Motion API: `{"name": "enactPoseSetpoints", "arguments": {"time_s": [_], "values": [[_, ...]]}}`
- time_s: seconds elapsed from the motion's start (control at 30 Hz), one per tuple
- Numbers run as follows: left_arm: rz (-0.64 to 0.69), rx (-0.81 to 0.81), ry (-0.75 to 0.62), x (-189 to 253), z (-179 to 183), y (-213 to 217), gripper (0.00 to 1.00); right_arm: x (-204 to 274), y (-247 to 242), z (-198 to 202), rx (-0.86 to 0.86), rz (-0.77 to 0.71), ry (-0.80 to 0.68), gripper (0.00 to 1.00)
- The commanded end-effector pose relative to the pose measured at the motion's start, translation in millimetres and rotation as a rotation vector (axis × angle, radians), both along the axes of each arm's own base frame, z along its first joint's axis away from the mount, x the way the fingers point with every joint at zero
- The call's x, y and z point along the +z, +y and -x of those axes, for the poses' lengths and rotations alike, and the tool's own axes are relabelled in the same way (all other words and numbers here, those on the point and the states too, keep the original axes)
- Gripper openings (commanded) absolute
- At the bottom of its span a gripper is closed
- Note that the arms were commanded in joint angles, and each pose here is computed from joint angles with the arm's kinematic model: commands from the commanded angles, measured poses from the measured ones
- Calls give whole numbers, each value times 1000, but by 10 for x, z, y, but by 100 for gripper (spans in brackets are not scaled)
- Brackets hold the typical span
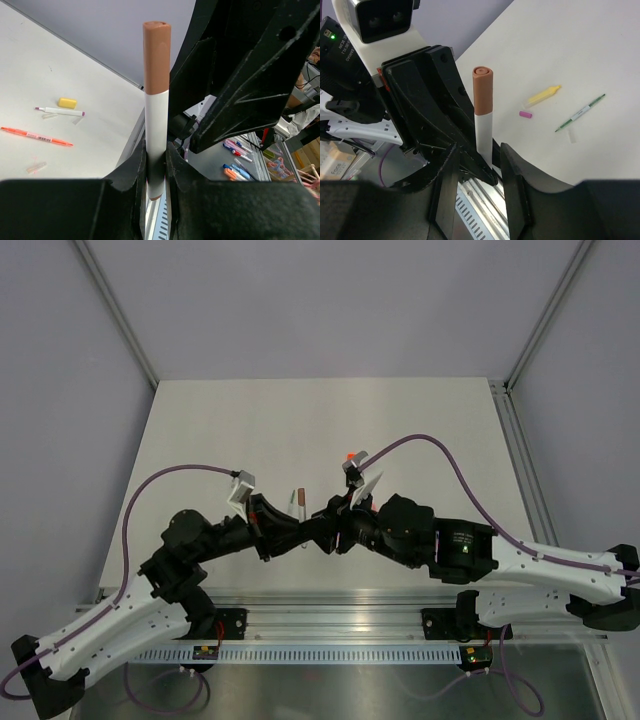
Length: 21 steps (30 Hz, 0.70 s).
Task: Insert the pens into the pen caps
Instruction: Place the pen at the center of the board.
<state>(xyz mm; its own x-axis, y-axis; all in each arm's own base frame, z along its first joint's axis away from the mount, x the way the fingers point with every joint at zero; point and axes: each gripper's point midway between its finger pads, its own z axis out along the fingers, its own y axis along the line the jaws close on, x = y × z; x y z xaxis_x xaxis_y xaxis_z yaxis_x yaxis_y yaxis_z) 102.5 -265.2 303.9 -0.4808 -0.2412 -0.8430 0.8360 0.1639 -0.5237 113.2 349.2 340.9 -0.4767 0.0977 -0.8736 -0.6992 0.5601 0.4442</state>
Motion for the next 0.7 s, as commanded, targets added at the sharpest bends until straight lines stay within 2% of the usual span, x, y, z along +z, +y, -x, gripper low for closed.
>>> {"name": "enactPoseSetpoints", "arguments": {"time_s": [0.0,0.4,0.5,0.67], "values": [[69,10,-63,242,-3,6,0,151,15,-39,-2,-76,-7,44],[62,-18,-56,202,8,-68,0,145,73,-170,-55,-92,-12,40],[63,-12,-58,192,2,-63,0,91,97,-199,-61,-75,-6,35],[55,11,-60,181,-26,-41,0,58,60,-256,-92,-73,3,17]]}}
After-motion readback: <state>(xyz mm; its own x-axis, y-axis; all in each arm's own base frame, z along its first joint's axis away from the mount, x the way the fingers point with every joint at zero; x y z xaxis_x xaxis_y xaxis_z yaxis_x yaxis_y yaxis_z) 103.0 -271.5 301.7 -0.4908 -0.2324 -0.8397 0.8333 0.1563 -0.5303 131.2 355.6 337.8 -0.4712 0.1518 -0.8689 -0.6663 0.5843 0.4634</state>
